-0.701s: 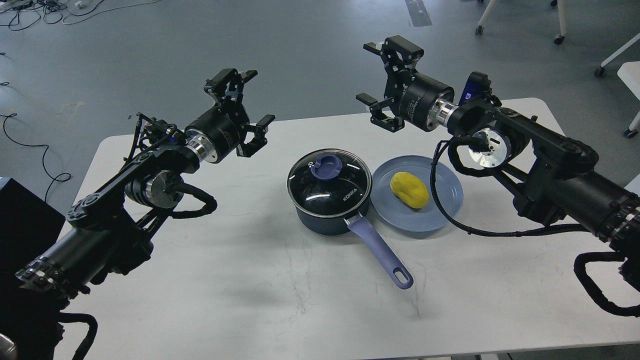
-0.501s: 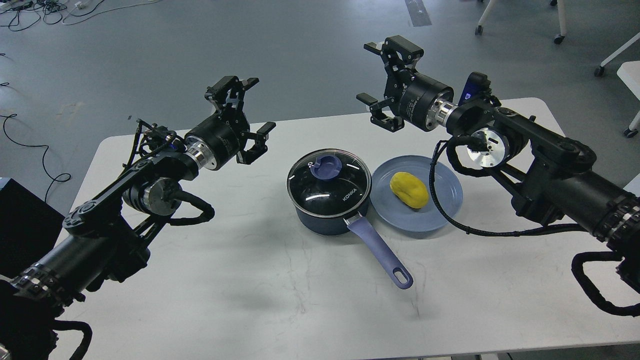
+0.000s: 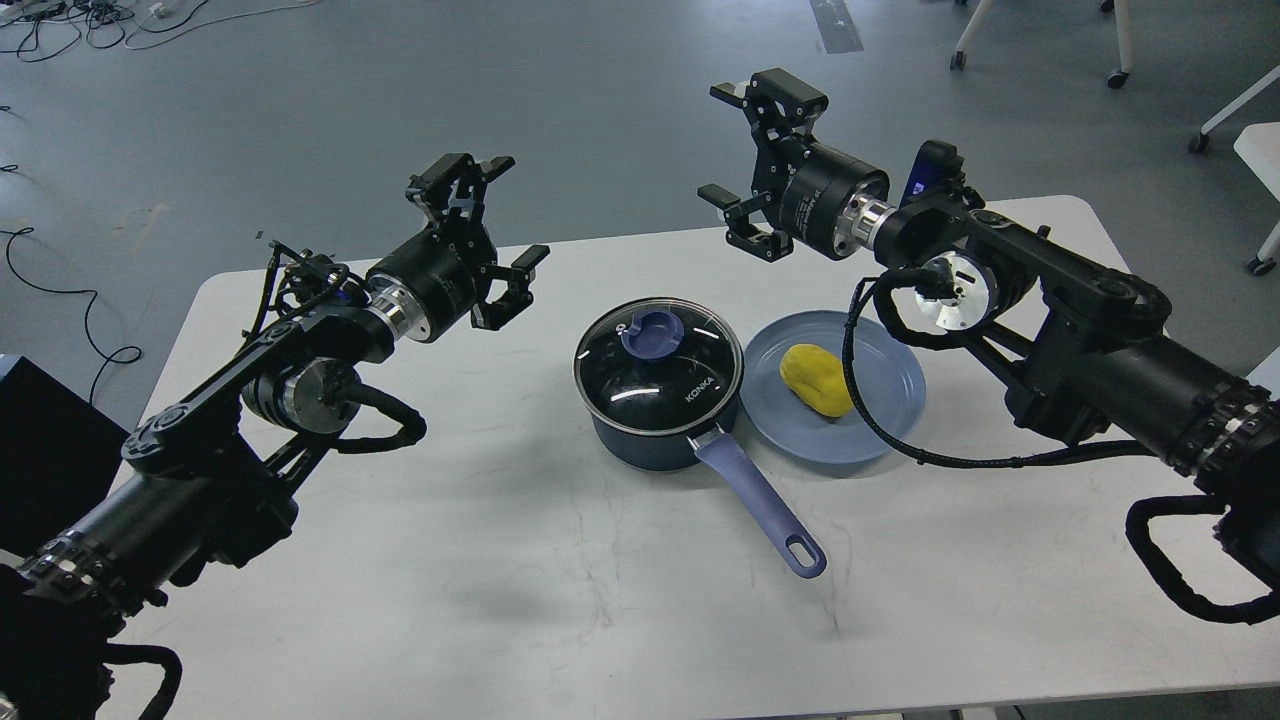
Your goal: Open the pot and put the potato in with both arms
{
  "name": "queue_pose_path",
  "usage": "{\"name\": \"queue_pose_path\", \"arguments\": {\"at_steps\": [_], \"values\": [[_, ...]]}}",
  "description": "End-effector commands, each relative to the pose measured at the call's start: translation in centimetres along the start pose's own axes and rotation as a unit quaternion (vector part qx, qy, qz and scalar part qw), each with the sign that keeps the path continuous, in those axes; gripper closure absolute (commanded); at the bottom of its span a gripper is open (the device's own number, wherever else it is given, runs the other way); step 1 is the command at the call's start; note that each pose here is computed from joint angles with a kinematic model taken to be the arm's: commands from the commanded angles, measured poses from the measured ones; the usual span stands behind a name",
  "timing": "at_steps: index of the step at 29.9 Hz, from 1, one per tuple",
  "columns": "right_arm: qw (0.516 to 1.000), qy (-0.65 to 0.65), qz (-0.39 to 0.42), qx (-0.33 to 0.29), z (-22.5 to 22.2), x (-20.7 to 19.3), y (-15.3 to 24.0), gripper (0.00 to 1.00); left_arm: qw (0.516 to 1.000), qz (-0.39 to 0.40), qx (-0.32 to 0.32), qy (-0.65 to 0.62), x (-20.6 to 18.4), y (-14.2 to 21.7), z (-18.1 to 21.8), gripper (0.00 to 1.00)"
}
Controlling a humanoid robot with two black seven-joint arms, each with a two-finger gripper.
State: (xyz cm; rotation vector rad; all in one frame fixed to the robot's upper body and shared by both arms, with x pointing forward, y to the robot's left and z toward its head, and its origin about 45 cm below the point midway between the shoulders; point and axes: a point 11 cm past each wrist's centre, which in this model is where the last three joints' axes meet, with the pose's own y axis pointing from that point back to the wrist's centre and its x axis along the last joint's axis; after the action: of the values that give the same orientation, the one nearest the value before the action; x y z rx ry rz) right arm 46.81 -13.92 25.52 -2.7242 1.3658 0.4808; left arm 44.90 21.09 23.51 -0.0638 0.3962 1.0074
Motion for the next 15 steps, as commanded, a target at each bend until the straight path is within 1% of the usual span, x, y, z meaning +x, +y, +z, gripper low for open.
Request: {"name": "queue_pose_path", "arguments": {"at_steps": [1,15], "values": [[1.000,0.000,0.000,0.000,0.05,-0.03,0.02,0.00,1.000,-0.001,0.001,0.001,-0.11,-0.05,-0.13,0.02],[1.000,0.000,-0.002,-0.001,0.14,-0.13,0.02,0.00,1.000,-0.001,0.001,0.002,-0.14,-0.05,-0.23,0.02]]}}
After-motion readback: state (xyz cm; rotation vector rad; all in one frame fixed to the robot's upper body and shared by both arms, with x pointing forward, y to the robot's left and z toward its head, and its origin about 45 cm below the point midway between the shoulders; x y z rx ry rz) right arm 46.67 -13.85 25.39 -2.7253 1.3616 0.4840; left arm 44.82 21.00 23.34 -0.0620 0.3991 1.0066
